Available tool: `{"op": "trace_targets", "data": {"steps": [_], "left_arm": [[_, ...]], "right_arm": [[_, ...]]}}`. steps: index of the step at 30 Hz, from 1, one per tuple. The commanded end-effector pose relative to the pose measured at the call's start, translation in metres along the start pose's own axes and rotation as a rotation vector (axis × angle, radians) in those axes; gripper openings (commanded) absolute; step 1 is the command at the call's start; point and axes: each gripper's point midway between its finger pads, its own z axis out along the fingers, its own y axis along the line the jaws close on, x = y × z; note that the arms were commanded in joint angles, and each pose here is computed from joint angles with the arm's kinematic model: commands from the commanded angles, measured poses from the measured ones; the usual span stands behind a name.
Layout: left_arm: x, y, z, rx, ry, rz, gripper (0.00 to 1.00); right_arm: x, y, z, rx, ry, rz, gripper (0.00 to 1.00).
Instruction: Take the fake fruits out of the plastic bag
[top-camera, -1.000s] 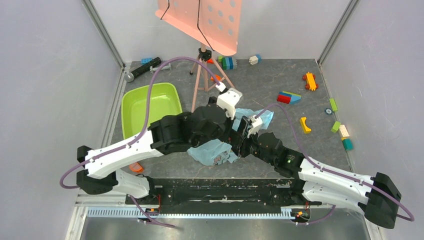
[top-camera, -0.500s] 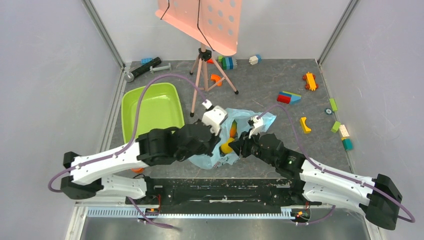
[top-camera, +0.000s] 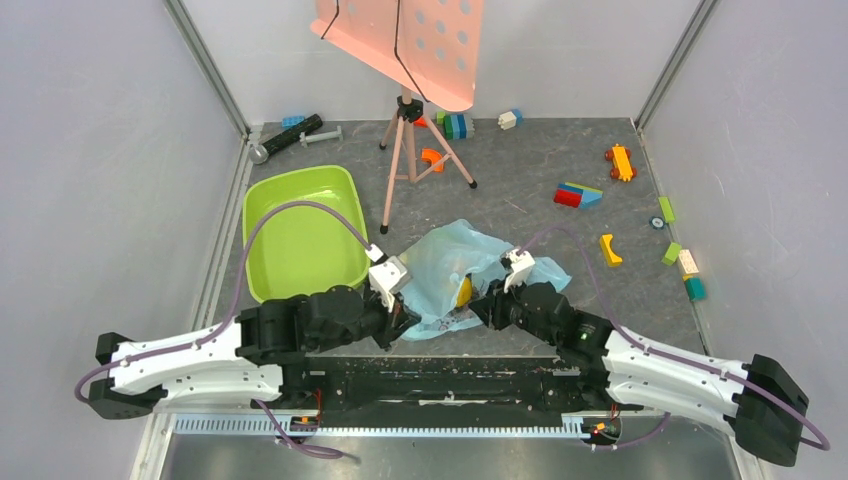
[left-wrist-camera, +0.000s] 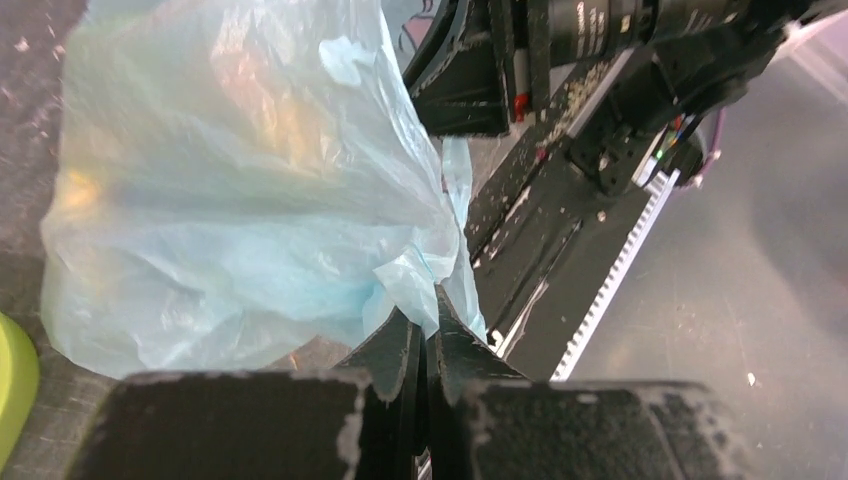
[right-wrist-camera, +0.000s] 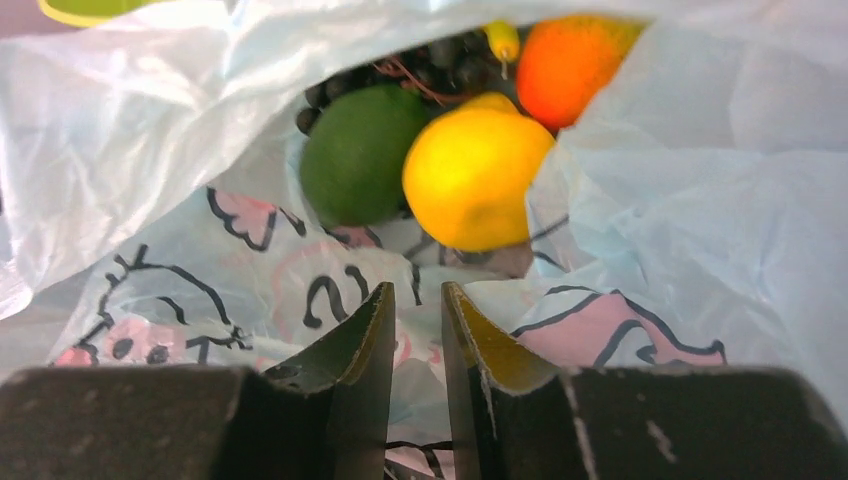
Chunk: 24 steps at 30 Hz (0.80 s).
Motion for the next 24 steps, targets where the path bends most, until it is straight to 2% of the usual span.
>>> {"op": "trace_targets", "data": {"steps": [1,9,15,19,24], "left_arm": [[0.009,-0.005,0.006,0.025,-0.014,-0.061,0.02],[0.020,0.013,0.000,-0.037,-0.055,-0.117,0.02],[0.012,0.016,-0.004,-0.043,-0.093,-0.117,0.08],[0.006,0.015,-0.001,-0.049,-0.108,-0.117,0.04],[0.004,0.016,0.002,-0.055,-0.127,-0.134,0.02]], "right_arm": [[0.020,-0.019,-0.004,0.046,0.020,-0.023,0.27],[0.038,-0.039,-0.009,0.114,0.064,-0.048,0.26],[-0.009,-0.005,-0.010,0.019,-0.023,-0.081,0.27],[-0.045,0.022,-0.010,-0.034,-0.068,-0.108,0.27],[-0.061,0.036,-0.004,-0.032,-0.054,-0.151,0.27]]}}
